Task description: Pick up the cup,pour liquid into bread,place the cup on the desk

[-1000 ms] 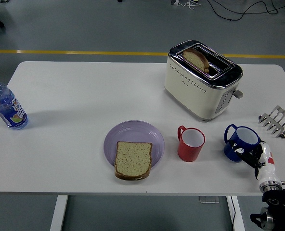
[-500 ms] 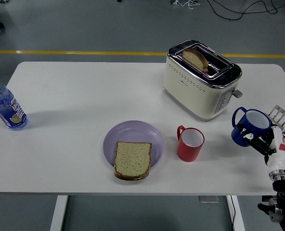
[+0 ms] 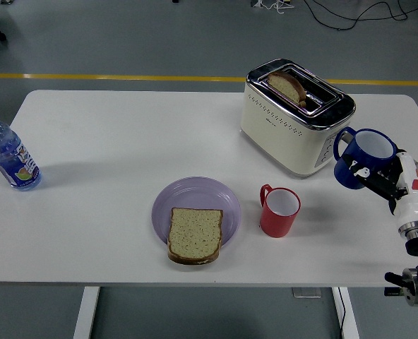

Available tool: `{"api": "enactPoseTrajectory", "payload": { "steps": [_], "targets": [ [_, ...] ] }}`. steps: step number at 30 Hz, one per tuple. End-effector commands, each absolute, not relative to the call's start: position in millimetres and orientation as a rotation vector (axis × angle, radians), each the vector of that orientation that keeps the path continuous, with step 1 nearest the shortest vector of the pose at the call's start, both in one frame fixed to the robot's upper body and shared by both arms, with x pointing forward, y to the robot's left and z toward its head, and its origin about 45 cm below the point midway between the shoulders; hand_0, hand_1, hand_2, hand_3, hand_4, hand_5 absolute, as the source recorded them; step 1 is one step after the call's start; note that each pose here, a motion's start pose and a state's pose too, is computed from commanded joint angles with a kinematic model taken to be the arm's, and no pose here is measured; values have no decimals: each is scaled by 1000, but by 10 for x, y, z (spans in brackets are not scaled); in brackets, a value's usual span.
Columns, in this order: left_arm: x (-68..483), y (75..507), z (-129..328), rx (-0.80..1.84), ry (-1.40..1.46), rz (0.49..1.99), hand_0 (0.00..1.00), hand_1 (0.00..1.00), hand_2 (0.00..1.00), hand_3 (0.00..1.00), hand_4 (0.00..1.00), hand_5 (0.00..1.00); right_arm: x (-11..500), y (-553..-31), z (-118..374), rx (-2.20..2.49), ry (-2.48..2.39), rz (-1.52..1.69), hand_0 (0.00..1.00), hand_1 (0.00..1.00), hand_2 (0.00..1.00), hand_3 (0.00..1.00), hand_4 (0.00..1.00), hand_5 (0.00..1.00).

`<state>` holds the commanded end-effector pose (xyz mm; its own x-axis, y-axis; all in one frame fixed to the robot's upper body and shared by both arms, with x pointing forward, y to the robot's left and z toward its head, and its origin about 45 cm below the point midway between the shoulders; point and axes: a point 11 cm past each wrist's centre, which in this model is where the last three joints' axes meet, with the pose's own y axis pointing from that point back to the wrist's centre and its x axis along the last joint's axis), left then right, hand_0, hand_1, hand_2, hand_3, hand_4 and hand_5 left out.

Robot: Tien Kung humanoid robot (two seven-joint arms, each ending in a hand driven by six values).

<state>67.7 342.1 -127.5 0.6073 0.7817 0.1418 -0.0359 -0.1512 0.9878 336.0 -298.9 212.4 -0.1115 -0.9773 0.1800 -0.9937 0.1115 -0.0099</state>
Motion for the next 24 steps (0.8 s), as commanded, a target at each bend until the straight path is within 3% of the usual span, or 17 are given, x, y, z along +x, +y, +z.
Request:
{"api": "enactPoseTrajectory", "payload": {
  "steps": [24],
  "targets": [
    [749, 3429, -1261, 1561, 642, 819, 669, 737, 740, 634, 398, 998, 3639, -2152, 2595, 2255, -1846, 343, 326, 310, 497, 549, 737, 2]
  ]
}}
